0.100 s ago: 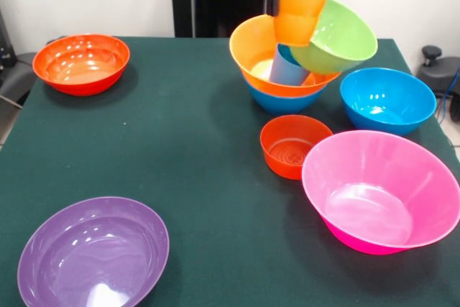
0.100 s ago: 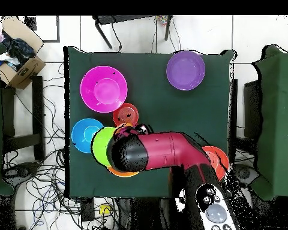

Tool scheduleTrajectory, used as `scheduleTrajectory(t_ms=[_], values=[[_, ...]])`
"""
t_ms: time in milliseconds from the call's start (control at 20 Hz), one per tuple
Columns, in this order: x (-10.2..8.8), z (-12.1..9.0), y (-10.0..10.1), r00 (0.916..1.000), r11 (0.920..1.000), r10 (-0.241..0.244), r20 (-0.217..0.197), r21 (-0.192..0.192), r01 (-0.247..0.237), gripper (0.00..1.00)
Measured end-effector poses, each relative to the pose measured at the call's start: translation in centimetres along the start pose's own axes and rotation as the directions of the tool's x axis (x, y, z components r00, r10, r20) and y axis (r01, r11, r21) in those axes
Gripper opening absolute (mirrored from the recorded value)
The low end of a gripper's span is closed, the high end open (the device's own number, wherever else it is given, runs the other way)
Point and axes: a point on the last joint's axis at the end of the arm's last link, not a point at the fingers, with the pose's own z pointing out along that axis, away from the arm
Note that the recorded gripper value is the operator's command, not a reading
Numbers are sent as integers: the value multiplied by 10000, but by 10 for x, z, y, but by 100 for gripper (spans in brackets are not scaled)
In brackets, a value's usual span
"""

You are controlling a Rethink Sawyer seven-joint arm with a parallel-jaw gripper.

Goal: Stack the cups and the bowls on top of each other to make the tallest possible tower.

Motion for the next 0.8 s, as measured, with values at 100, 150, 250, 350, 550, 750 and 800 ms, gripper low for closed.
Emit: scheduleTrajectory(t_ms=[100,150,250,350,550,750,800], values=[[-3,-7,-2,9999,9999,111,21,-66,-111,0],[-7,-13,-5,9997,9998,199,118,-102,-198,0],[-15,-24,-12,9988,9992,376,312,-177,-371,0],[-21,-31,-17,9979,9991,413,501,-131,-407,0],[-34,-43,-26,9954,9992,389,876,-26,-388,0],[-44,-49,-28,9932,9996,278,1130,33,-284,0],[-46,-49,-28,9928,9997,221,1176,62,-230,0]])
